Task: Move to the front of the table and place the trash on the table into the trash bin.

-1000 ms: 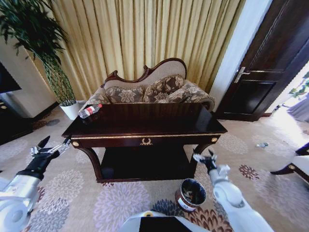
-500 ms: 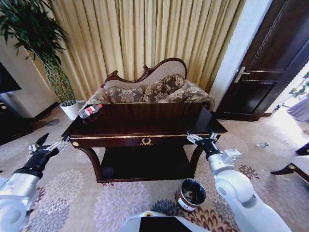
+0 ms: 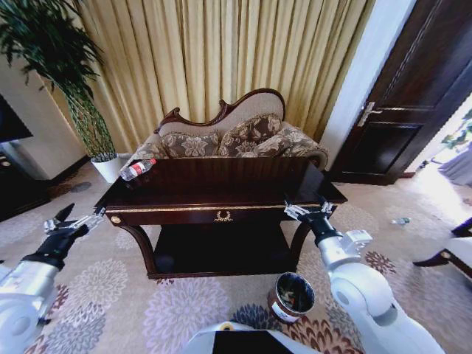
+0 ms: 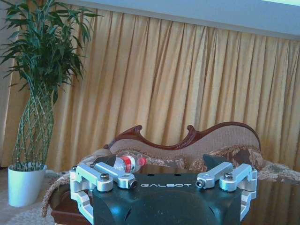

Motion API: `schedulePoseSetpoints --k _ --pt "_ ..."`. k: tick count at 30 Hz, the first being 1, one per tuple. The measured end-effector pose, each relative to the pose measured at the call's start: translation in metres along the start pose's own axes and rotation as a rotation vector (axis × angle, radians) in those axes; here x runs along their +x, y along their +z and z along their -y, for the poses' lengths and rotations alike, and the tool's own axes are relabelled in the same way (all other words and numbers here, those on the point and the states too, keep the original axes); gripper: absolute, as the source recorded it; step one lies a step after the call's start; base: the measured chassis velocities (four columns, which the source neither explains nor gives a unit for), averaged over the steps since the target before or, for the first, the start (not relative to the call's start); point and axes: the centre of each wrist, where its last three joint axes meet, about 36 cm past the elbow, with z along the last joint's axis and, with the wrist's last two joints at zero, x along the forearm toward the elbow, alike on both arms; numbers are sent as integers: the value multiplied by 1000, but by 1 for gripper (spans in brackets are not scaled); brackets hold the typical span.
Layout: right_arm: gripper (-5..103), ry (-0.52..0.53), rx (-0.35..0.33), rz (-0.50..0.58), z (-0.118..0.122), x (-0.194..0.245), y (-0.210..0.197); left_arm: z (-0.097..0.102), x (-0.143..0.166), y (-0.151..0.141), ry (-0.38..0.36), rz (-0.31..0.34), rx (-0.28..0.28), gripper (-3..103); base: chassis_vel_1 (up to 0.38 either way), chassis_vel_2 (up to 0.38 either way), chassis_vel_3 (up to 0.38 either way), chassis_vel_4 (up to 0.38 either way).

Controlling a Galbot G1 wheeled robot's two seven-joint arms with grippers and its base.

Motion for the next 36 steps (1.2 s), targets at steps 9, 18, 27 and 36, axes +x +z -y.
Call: schedulePoseSetpoints --k 9,18,27,36 --pt "100 -28 -5 -9 2 -3 7 0 1 2 -9 -7 -12 100 0 0 0 0" --pt "100 -27 -3 -8 3 -5 9 2 3 1 -4 -8 -20 100 -18 17 15 -17" --pt "100 -29 -6 -6 3 -4 10 5 4 2 1 -7 -20 100 -75 67 62 -72" --pt "100 -36 -9 -2 2 -4 10 8 6 1 3 -4 -26 100 -75 78 81 -78"
